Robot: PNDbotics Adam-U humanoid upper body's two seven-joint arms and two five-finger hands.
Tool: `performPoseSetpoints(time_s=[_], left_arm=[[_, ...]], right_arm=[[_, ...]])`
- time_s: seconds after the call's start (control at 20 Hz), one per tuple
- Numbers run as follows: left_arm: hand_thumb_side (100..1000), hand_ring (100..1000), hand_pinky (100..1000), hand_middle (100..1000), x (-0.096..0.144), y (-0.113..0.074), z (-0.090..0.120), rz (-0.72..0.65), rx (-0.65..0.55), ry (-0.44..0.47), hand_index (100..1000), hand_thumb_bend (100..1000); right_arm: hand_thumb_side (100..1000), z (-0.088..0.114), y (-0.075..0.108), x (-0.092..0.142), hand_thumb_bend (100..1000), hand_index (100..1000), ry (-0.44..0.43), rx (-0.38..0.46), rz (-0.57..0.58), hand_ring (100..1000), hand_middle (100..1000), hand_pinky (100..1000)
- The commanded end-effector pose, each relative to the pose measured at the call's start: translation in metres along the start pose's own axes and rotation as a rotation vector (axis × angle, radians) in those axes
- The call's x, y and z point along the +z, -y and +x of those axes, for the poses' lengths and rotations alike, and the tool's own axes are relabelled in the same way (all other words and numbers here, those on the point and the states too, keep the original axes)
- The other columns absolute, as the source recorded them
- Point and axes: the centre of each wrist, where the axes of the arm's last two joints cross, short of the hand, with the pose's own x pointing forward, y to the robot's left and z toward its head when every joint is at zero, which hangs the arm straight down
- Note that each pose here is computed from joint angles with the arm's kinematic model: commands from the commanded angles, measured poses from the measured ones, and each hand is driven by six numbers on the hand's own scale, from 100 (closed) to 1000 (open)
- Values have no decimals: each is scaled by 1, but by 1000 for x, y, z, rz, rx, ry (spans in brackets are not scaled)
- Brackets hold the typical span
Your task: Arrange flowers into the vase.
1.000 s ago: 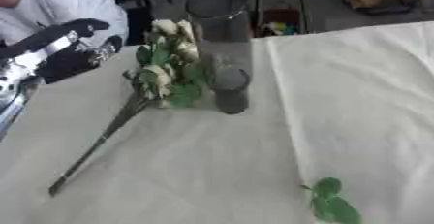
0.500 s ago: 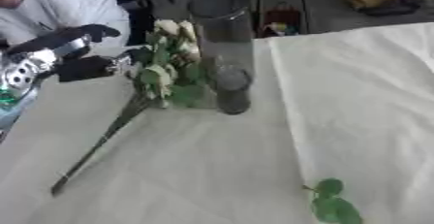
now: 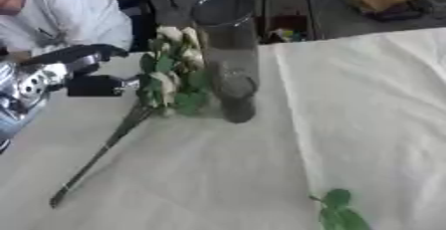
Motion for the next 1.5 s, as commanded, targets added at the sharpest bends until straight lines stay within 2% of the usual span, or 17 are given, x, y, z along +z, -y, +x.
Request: performPoseSetpoints(time_s=[0.05,0.7,1.5], left_arm=[[830,1000,955,1000,5,-10,-4,-15,-19,-26,1000,451],[804,1000,949,1000,-3,-1,-13,-81,-23,-76,1000,447],[817,986,942,993,-31,18,-26,-148,-7,-158,1000,428]], right_arm=[[936,4,0,-6,100,731,19,-19,-8,665,575,621],[939,4,0,-6,100,728,16,-23,-7,659,571,622],[943,5,-1,-5,100,716,10,-28,-4,654,564,624]])
